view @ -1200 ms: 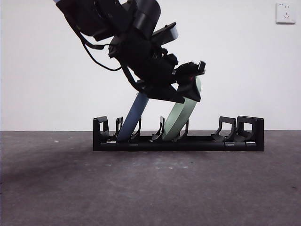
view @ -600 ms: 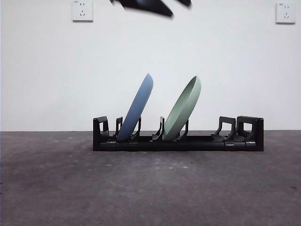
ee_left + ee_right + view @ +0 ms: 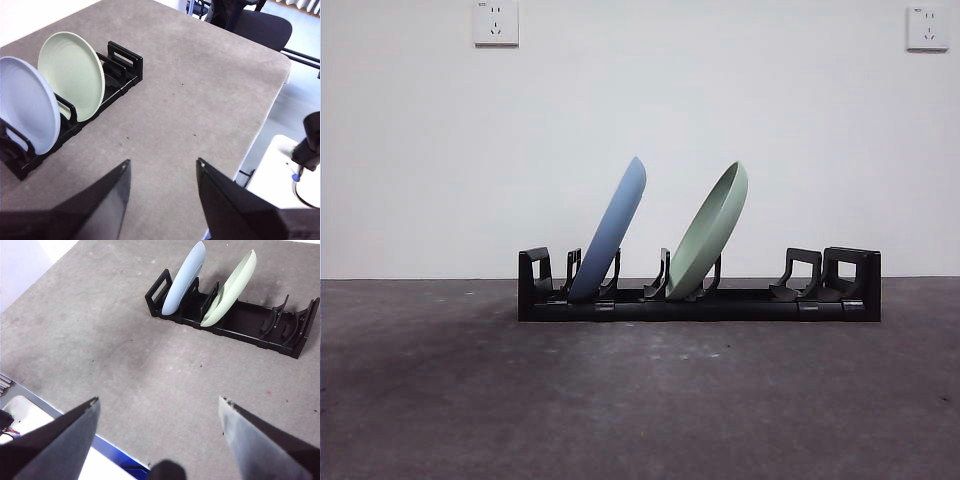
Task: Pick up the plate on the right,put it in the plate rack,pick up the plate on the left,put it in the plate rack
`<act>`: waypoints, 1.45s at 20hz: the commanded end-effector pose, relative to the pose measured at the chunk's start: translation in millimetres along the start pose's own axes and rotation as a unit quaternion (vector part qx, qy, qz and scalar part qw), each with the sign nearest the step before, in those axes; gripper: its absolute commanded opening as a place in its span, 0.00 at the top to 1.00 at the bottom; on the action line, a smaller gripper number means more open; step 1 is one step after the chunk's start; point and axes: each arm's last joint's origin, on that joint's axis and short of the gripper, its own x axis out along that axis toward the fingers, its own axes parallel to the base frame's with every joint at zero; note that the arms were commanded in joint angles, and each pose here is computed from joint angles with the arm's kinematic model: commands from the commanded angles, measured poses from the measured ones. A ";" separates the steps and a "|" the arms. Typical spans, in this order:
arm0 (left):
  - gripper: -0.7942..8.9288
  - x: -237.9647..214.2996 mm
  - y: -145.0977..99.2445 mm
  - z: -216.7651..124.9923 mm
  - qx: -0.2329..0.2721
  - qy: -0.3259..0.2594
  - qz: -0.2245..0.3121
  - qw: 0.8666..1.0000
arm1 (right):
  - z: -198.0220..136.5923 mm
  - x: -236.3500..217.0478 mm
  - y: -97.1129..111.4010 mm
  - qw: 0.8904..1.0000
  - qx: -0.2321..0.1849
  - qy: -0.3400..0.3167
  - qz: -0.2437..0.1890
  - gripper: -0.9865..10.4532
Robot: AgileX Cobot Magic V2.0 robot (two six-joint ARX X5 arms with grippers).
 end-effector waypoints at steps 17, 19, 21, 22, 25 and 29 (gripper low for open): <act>0.92 -19.7 -2.7 -10.4 -0.006 0.003 0.001 1.000 | -1.9 3.6 -0.4 1.000 0.021 0.018 0.009 0.91; 0.92 -18.9 -2.6 -10.2 -0.006 0.003 0.001 1.000 | -0.5 6.0 -1.5 1.000 0.022 0.022 -0.002 0.91; 0.92 -17.3 -2.4 -9.9 -0.006 0.006 0.001 1.000 | 1.5 9.7 -3.4 0.999 0.023 0.026 -0.023 0.91; 0.92 -16.5 -2.3 -9.7 -0.007 0.008 0.001 1.000 | 2.6 11.7 -4.3 0.999 0.023 0.029 -0.030 0.91; 0.92 -11.6 -1.6 -8.5 -0.008 0.014 0.002 1.000 | 7.1 20.9 -6.9 0.998 0.026 0.043 -0.043 0.91; 0.92 1.7 0.7 -5.6 0.006 0.033 0.009 0.999 | 14.0 36.0 -12.0 0.995 0.028 0.065 -0.076 0.91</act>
